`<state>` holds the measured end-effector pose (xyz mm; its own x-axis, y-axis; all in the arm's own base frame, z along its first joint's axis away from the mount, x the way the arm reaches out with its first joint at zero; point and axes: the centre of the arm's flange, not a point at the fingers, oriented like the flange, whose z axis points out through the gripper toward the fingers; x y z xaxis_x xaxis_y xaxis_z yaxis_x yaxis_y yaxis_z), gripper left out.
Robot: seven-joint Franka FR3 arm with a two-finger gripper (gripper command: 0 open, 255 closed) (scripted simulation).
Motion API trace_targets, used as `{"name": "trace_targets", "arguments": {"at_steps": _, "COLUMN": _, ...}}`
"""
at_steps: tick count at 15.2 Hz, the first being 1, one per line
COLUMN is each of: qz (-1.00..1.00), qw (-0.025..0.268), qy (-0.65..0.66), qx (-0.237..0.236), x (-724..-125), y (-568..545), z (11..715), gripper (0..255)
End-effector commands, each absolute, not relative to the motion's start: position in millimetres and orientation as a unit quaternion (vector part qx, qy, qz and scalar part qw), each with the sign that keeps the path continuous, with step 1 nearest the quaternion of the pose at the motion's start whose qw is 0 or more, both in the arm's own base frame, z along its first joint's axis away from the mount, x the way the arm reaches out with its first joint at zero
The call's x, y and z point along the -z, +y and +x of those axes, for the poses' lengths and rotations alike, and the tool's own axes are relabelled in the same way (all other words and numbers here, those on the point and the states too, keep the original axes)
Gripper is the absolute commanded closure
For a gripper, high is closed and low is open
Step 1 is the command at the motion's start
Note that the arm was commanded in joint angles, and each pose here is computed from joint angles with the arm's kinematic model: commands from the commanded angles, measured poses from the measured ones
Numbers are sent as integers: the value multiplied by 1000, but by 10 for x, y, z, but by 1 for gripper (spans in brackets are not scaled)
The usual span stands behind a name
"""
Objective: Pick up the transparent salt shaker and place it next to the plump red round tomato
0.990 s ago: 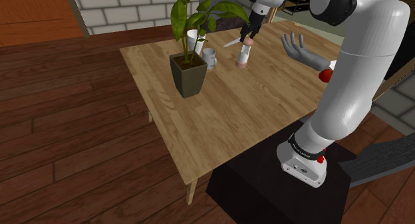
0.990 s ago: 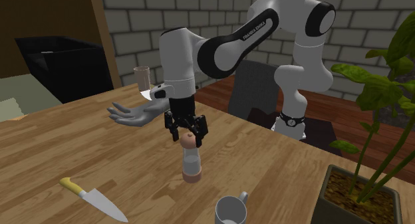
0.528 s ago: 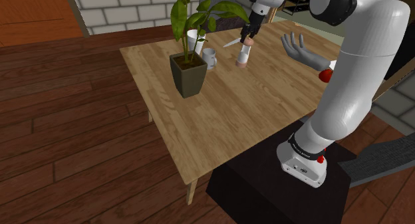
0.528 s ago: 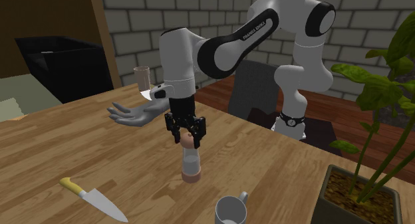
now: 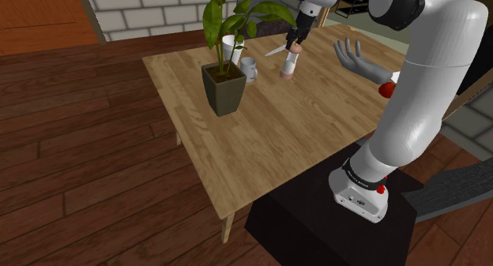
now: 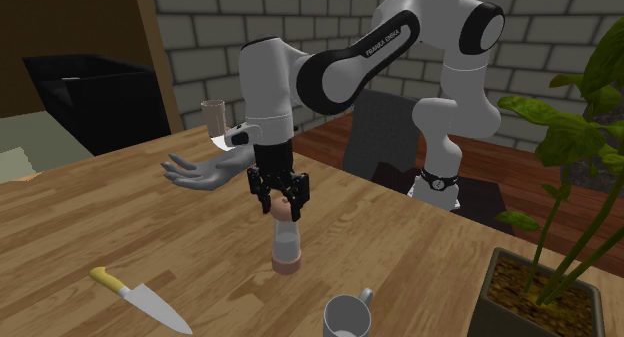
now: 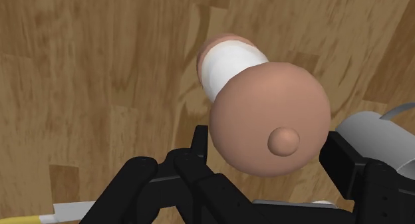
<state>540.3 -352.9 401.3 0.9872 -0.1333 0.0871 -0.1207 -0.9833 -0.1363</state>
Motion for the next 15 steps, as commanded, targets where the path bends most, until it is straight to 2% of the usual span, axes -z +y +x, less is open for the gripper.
{"name": "trace_targets", "arguments": {"at_steps": 1, "qz": -995, "qw": 65, "qy": 64, "qx": 48, "x": -4104, "y": -3527, "z": 5400, "gripper": 255}}
{"name": "trace_targets", "arguments": {"at_steps": 15, "qz": -995, "qw": 65, "qy": 64, "qx": 48, "x": -4844, "y": -3527, "z": 5400, "gripper": 255}}
